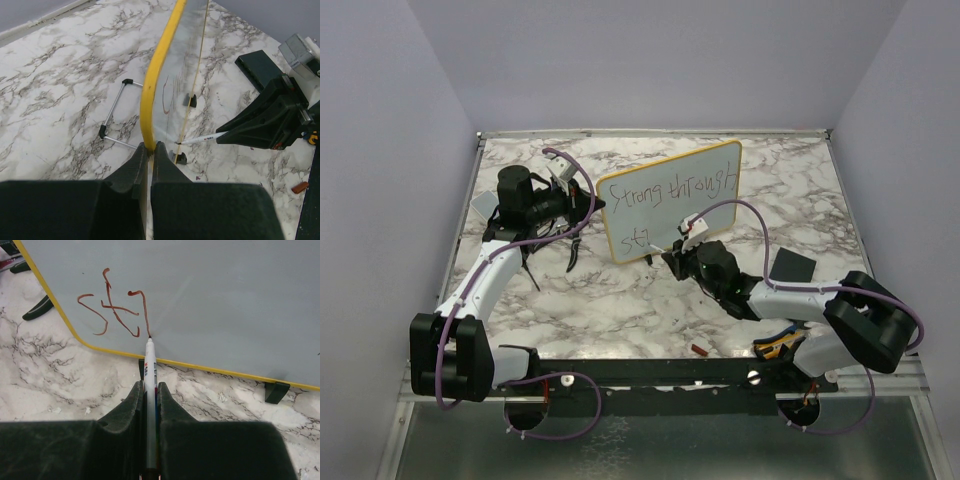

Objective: Write a sentence on the whiteboard

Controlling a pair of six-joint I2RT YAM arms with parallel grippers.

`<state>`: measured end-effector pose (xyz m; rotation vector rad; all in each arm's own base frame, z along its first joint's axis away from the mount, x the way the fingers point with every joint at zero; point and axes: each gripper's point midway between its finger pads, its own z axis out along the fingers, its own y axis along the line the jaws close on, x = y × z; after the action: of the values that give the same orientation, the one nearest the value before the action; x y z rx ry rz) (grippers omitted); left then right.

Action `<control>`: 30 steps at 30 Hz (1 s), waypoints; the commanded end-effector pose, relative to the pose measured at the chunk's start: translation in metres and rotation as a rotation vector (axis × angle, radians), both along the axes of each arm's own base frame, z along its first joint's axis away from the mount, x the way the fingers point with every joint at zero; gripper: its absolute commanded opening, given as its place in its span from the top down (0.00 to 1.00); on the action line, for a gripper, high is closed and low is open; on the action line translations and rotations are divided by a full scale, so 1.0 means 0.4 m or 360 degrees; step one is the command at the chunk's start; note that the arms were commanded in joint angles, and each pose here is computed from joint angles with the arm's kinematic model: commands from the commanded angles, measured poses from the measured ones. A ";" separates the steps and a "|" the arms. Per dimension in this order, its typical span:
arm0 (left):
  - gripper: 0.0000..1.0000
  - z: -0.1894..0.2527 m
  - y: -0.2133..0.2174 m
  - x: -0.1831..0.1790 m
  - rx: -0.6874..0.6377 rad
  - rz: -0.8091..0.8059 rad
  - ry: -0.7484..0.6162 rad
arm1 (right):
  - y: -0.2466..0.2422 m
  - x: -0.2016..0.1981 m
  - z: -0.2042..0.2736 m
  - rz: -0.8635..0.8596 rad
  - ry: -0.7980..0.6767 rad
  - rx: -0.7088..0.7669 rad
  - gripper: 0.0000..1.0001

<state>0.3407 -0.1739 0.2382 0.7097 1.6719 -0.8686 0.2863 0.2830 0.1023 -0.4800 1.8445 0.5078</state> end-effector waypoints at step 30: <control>1.00 -0.002 0.011 0.000 0.0033 0.0033 -0.0048 | -0.051 0.027 0.133 -0.0163 -0.0232 0.0129 0.99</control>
<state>0.3406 -0.1739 0.2381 0.7085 1.6730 -0.8699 0.2981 0.2714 0.1411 -0.3853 1.7453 0.4637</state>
